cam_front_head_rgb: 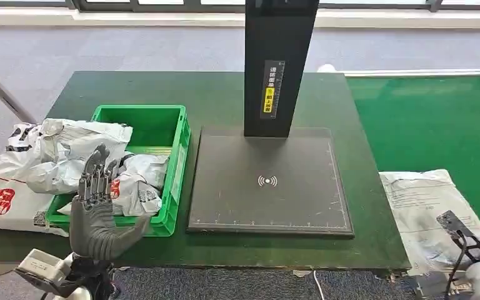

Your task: Moved the parcel from conveyor to table for the left to box.

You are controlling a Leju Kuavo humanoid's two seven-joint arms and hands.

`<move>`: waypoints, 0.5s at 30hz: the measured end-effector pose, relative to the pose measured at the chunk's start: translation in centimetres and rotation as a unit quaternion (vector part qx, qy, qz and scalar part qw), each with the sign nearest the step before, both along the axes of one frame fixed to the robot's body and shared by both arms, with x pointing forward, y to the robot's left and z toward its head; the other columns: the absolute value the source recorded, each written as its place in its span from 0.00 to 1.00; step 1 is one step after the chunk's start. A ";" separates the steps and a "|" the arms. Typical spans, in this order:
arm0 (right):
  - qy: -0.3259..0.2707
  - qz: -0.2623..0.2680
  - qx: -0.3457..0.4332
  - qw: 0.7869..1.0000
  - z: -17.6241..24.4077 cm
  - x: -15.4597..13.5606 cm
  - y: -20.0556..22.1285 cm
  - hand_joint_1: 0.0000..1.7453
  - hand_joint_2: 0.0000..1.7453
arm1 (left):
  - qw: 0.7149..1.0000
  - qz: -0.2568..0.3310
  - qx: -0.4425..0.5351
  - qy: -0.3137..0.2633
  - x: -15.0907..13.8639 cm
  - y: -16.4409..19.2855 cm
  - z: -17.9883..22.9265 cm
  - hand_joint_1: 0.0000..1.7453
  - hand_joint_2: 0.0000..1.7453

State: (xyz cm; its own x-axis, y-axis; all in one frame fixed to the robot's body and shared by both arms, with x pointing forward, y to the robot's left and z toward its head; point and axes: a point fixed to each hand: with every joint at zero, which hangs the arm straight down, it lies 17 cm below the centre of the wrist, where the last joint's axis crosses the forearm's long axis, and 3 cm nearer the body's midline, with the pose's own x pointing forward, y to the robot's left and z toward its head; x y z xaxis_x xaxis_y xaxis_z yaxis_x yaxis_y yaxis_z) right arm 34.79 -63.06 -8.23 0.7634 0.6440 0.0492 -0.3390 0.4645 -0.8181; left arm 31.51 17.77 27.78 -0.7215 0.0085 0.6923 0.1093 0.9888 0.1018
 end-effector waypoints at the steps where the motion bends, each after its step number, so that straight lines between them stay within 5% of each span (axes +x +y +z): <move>1: 0.001 -0.003 0.006 1.000 -0.2 -0.1 0.3 0.16 1.00 | 1.000 -0.001 0.002 0.000 0.1 -0.1 0.0 0.00 1.00; 2: 0.002 -0.008 0.013 1.000 -0.4 -0.1 0.5 1.00 1.00 | 1.000 -0.003 0.003 0.000 0.1 -0.2 -0.1 0.00 1.00; 15: 0.002 -0.014 0.051 0.999 -1.5 -0.5 1.6 1.00 1.00 | 1.000 -0.019 0.014 0.002 0.5 -1.2 0.1 0.00 1.00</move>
